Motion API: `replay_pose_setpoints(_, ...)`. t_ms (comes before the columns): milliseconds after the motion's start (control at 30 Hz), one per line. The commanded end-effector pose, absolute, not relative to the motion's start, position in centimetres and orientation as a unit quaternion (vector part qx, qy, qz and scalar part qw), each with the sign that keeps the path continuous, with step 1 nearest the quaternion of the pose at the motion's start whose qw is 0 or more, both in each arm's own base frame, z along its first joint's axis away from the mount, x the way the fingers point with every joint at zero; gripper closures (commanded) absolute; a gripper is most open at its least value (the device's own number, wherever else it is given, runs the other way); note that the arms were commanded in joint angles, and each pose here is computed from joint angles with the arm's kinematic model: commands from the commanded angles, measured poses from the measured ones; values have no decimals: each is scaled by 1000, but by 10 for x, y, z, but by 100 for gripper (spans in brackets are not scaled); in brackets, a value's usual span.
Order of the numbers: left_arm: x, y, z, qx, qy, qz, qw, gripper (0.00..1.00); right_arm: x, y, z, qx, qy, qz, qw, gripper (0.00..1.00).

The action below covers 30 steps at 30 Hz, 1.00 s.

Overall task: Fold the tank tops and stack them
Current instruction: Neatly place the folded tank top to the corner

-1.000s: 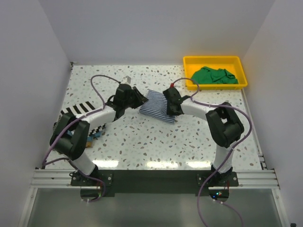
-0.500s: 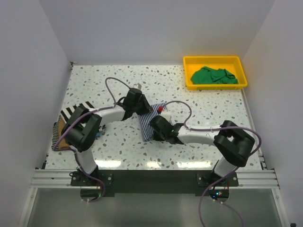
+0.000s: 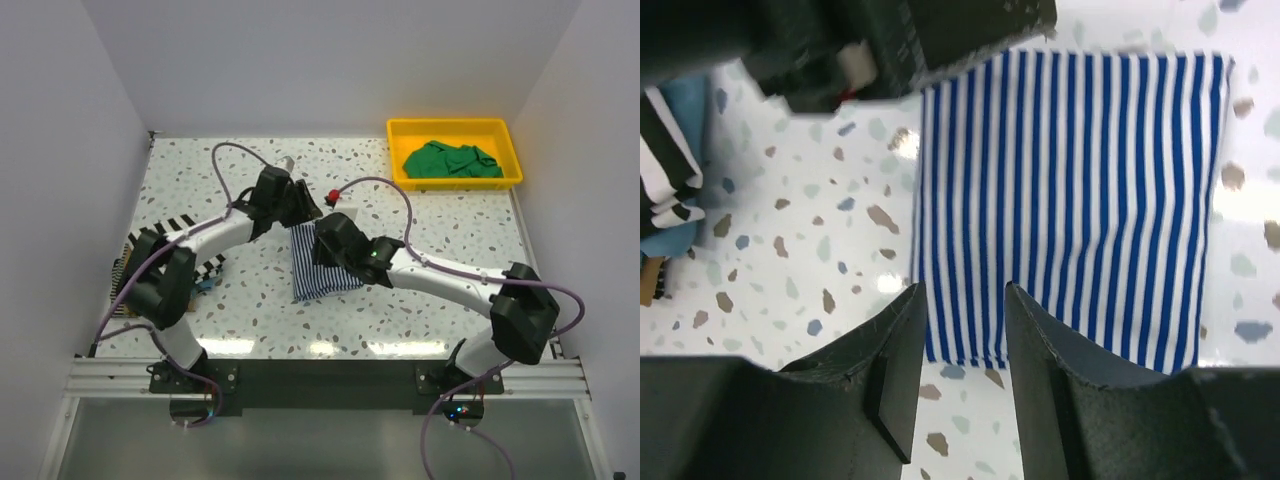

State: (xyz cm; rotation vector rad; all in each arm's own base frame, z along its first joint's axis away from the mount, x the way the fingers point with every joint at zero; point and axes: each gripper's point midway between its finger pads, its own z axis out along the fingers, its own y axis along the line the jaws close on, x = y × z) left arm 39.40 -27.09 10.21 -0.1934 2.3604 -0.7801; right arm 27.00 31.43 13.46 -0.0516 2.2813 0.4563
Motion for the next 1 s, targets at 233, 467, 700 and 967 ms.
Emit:
replay_pose_setpoints(233, 339, -209, 101, -147, 893, -294, 308, 40, 297, 329, 138, -85, 902, 141, 398, 61)
replay_pose_setpoints(467, 306, -223, 60, -146, 888, -356, 253, 38, 325, 286, 78, -53, 932, 85, 347, 61)
replay_pose_setpoints(700, 303, -230, 53, -141, 879, -380, 251, 28, 307, 246, 12, -47, 958, 35, 282, 62)
replay_pose_setpoints(967, 301, -230, 22, -158, 896, -355, 216, 35, 284, 230, -2, -37, 964, 33, 261, 63)
